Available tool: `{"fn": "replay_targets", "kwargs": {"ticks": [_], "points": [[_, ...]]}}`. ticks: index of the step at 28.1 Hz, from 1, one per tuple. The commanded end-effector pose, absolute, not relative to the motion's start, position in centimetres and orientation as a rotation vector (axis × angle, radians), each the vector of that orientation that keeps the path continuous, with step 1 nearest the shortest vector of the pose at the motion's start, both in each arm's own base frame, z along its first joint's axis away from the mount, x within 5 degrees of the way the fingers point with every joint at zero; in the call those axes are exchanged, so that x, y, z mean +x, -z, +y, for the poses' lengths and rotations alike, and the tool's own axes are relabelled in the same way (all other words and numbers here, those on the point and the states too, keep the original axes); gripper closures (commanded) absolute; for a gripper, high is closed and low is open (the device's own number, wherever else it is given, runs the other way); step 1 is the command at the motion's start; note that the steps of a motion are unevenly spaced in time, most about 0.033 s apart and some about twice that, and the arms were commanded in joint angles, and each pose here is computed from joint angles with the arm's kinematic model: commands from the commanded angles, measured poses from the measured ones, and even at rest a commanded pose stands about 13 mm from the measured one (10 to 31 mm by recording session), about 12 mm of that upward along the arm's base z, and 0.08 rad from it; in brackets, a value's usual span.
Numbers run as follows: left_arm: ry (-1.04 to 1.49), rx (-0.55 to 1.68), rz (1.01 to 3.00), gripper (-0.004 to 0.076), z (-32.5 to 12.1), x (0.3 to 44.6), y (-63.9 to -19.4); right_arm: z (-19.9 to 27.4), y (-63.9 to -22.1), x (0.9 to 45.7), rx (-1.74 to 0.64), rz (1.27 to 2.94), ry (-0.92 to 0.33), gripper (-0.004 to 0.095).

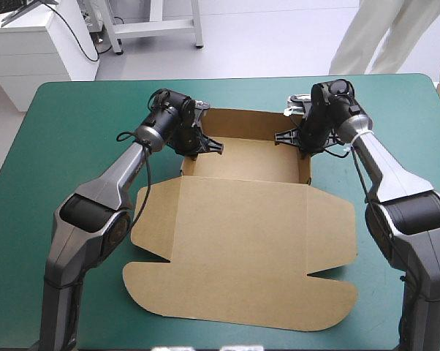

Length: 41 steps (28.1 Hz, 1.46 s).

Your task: Fold the box

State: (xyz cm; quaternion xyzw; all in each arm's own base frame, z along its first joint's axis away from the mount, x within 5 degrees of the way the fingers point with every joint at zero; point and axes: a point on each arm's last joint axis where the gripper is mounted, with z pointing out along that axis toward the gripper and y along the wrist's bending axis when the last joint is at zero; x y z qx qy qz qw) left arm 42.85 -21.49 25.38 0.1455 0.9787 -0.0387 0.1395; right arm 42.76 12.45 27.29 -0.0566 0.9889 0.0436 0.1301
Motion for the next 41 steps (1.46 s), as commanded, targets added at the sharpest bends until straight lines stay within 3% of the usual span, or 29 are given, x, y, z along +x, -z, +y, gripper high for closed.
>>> {"fn": "replay_targets", "kwargs": {"ticks": [1,3,6,9,11,22,32,36,41], "points": [[0.137,0.478,2.727,0.0747,-21.5,41.9,-29.2,13.4,-31.0,41.5,-0.259,2.783,-0.249,0.0811],[0.141,0.471,2.704,0.0666,-21.1,41.7,-30.3,13.3,-31.7,41.3,-0.260,2.765,-0.244,0.0572],[0.150,0.458,2.688,0.0369,-20.5,41.3,-31.6,13.2,-32.6,41.0,-0.251,2.743,-0.247,0.0288],[0.161,0.460,2.676,0.0193,-20.2,41.0,-32.3,13.1,-33.5,40.8,-0.246,2.720,-0.255,0.0278],[0.162,0.462,2.671,0.0150,-20.1,40.8,-32.7,13.0,-34.2,40.5,-0.240,2.702,-0.257,0.0278],[0.177,0.504,2.550,0.0152,-18.7,38.0,-38.3,12.1,-38.0,38.7,-0.228,2.606,-0.227,0.0278],[0.177,0.509,2.279,0.0167,-14.5,29.6,-48.7,10.4,-43.1,35.3,-0.234,2.465,-0.159,0.0277],[0.144,0.504,2.249,0.0167,-12.1,25.4,-50.0,10.1,-43.3,35.1,-0.232,2.454,-0.123,0.0271],[0.139,0.505,2.239,0.0167,-9.7,20.7,-49.4,10.3,-42.7,35.6,-0.226,2.474,-0.131,0.0176]]}}
